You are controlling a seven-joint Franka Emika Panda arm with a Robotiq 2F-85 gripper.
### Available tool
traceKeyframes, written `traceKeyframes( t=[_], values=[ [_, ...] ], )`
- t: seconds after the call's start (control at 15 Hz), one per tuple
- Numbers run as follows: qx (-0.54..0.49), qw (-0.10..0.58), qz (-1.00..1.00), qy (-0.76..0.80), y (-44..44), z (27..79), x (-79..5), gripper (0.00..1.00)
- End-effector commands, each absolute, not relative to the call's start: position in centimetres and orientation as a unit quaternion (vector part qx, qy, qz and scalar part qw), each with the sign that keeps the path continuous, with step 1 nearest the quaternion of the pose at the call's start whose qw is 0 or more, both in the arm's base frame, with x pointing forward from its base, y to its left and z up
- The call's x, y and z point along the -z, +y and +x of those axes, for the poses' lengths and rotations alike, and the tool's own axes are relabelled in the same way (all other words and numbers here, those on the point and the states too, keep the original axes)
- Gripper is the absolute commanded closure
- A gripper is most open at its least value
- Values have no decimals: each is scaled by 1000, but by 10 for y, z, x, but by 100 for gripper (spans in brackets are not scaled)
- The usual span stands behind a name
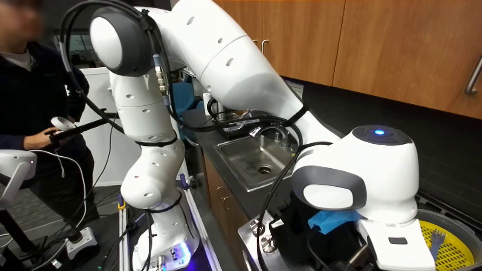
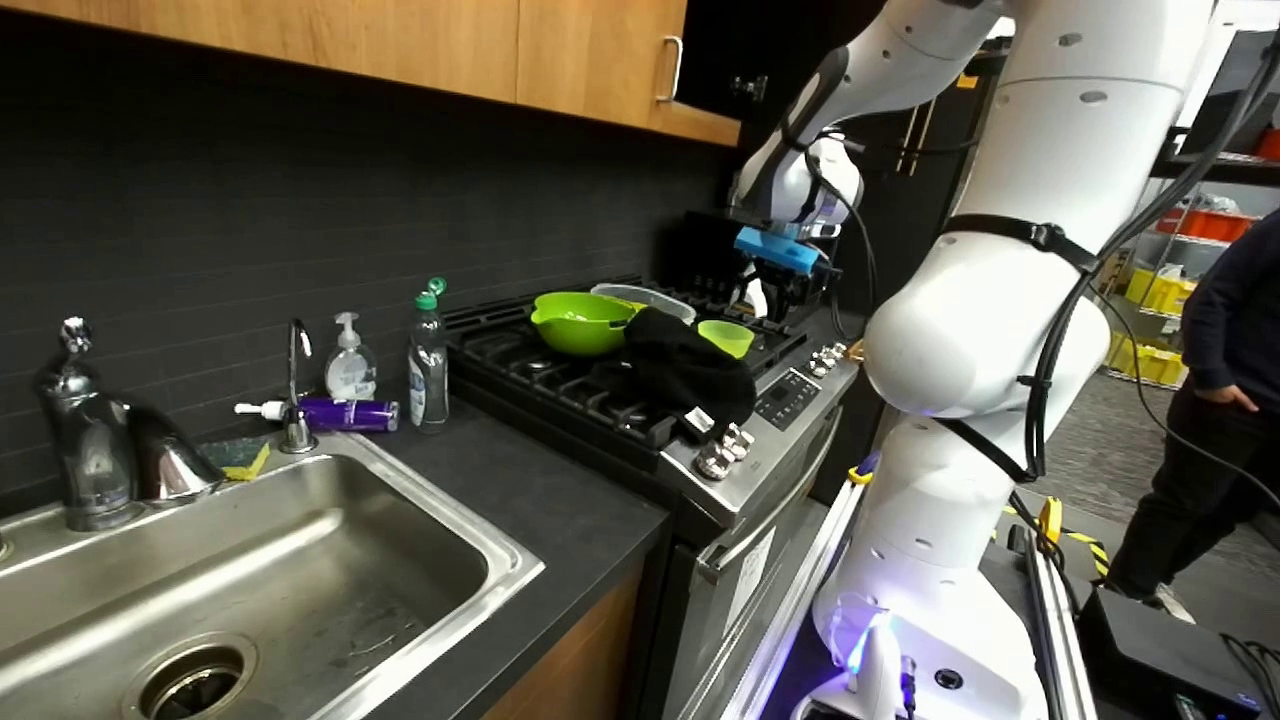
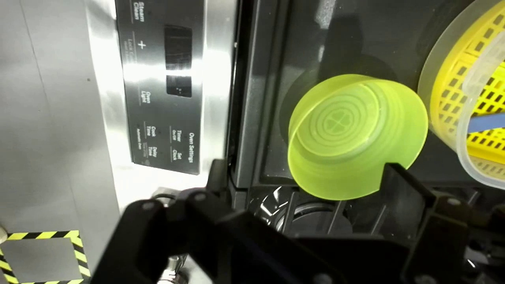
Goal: Pick up the small light green bowl and drop it into the clear lunch box with a yellow strainer
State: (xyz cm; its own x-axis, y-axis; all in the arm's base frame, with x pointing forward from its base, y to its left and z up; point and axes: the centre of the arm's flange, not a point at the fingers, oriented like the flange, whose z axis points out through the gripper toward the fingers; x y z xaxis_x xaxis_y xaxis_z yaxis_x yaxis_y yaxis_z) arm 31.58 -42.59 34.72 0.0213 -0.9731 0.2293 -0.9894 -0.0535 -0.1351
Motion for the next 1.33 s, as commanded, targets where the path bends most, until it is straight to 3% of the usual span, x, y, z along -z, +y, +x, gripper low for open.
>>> traceKeyframes(
  t=[0.0, 0.67, 1.27],
  values=[
    [-120, 41, 713, -689, -431, 351, -338, 0],
    [-81, 100, 688, -714, -482, 360, -285, 0],
    [-46, 98, 675, -730, -480, 352, -264, 0]
  ],
)
